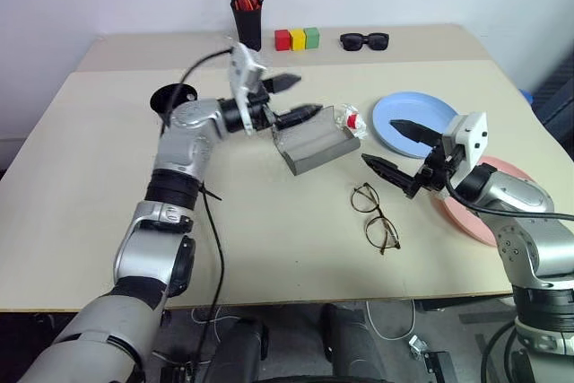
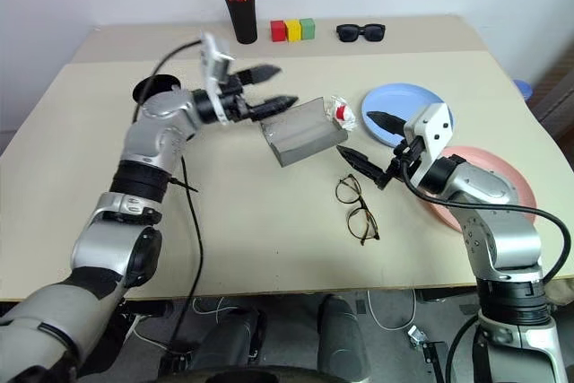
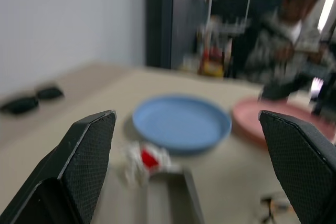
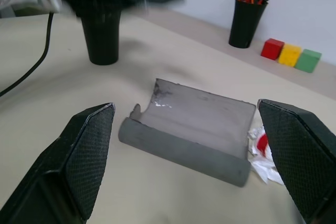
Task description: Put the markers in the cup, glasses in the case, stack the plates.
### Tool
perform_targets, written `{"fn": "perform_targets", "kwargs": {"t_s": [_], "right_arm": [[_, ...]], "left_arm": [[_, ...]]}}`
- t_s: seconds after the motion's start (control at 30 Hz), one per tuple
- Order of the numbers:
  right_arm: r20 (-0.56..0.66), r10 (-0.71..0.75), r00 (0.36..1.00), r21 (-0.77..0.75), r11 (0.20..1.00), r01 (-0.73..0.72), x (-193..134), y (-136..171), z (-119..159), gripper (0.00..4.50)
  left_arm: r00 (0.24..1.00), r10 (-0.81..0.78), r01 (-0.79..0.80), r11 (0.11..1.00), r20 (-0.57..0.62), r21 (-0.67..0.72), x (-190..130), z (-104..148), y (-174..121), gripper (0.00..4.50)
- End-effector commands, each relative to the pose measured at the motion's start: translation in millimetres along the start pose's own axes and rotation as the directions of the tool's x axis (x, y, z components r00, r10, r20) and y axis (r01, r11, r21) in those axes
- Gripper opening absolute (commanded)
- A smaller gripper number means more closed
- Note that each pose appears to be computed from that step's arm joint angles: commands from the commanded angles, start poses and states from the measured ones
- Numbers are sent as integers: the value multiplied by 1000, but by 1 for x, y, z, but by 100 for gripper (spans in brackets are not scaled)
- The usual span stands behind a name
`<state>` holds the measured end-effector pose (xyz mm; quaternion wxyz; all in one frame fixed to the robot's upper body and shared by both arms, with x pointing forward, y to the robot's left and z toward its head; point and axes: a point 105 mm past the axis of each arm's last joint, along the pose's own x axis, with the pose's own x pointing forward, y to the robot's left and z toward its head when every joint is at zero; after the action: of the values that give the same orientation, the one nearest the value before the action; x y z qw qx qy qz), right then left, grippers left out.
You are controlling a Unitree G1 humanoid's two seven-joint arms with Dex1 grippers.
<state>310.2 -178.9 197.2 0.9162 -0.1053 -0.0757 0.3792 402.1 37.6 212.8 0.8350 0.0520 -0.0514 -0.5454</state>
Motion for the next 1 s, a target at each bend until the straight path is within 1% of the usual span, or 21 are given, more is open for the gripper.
{"fn": "perform_targets", "kwargs": {"t_s": [0.03,0.07,0.13,0.23,0.3,0.43,0.53,0.63,0.87,1.0], "right_arm": [[16,-59,998,-55,997,60,-13,-9,9,447],[12,-64,998,-55,996,65,-16,-9,8,447],[8,-71,997,-52,996,71,-18,-7,7,447],[4,-79,997,-51,996,79,-21,-4,6,447],[-2,-80,997,-50,996,80,-23,-2,5,447],[-22,-93,995,-57,994,92,-29,-1,3,447],[-20,-100,995,-56,994,99,-30,-1,3,447],[-13,-102,995,-55,993,101,-29,0,4,447],[-7,-98,995,-55,994,98,-26,-1,4,447],[-5,-93,996,-55,994,93,-24,-1,4,447]], "left_arm": [[997,40,-40,999,-61,1,19,-17,-5,447],[996,44,-45,999,-81,-11,24,-25,-8,447],[993,26,-25,1000,-114,10,30,-36,-16,447],[987,69,-71,997,-146,-11,36,-47,-14,447],[977,62,-67,998,-203,-18,36,-60,-17,447],[970,66,-73,997,-236,-19,36,-68,-17,447],[958,34,-43,999,-284,-26,35,-78,-22,447],[956,2,-22,998,-293,-66,39,-81,-29,365],[945,-32,3,996,-327,-88,37,-88,-35,1],[942,-37,7,996,-333,-91,29,-87,-31,1]]}}
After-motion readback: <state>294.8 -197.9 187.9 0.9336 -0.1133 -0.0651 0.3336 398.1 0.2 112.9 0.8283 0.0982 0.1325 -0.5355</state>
